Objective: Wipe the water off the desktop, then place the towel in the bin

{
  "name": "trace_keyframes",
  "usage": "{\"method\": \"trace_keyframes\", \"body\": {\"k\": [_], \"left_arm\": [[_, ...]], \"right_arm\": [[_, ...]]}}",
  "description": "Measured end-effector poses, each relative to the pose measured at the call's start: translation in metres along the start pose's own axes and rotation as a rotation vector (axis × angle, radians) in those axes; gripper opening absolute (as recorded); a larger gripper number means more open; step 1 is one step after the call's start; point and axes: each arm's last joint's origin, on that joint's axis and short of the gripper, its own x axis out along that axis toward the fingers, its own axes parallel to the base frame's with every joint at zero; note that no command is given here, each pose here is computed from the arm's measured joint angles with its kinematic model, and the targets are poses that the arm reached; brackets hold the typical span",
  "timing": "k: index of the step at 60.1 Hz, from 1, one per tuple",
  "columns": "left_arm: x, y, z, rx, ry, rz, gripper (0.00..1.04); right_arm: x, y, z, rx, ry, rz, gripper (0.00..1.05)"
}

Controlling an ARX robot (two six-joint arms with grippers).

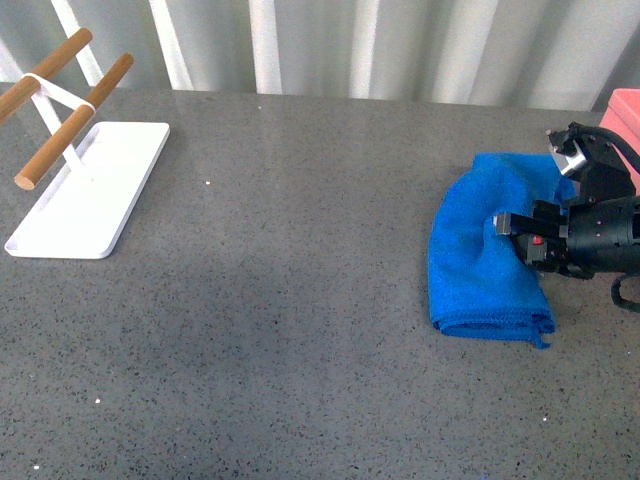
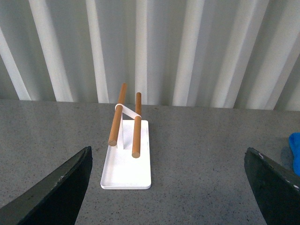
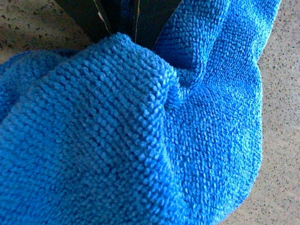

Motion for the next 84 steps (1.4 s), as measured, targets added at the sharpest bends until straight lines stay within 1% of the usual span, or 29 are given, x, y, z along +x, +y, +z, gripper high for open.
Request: {"method": "trace_keyframes", "body": {"k": [7,13,21,32,43,48,54,61,65,70,77,84], "left_arm": [[0.000,0.000,0.000,0.000,0.000,0.000,0.98],[0.000,0.000,0.000,0.000,0.000,0.000,0.98],[0.000,0.000,0.000,0.000,0.000,0.000,0.98],[0.000,0.000,0.000,0.000,0.000,0.000,0.98],[0.000,0.000,0.000,0.000,0.000,0.000,0.98],[0.000,0.000,0.000,0.000,0.000,0.000,0.98],[0.000,0.000,0.000,0.000,0.000,0.000,0.98],[0.000,0.000,0.000,0.000,0.000,0.000,0.98],[0.000,0.000,0.000,0.000,0.000,0.000,0.98],[0.000,0.000,0.000,0.000,0.000,0.000,0.98],[0.000,0.000,0.000,0.000,0.000,0.000,0.98],[0.000,0.000,0.000,0.000,0.000,0.000,0.98]], "right_arm": [[0.001,-0.003,0.005,-0.029,-0.010,-0.029,0.03],[0.005,-0.005,0.017,-0.081,-0.028,-0.104,0.03],[0.014,-0.008,0.033,-0.111,-0.046,-0.165,0.03],[0.034,-0.003,0.059,-0.149,-0.053,-0.166,0.03],[0.065,0.018,0.088,-0.198,-0.065,-0.120,0.03],[0.078,0.032,0.096,-0.229,-0.070,-0.090,0.03],[0.091,0.052,0.101,-0.268,-0.068,-0.051,0.03],[0.098,0.078,0.096,-0.310,-0.057,0.009,0.03],[0.100,0.091,0.088,-0.328,-0.042,0.058,0.03],[0.092,0.107,0.071,-0.361,-0.012,0.126,0.03],[0.072,0.116,0.045,-0.405,0.045,0.176,0.03],[0.045,0.115,0.019,-0.445,0.096,0.191,0.03]]}}
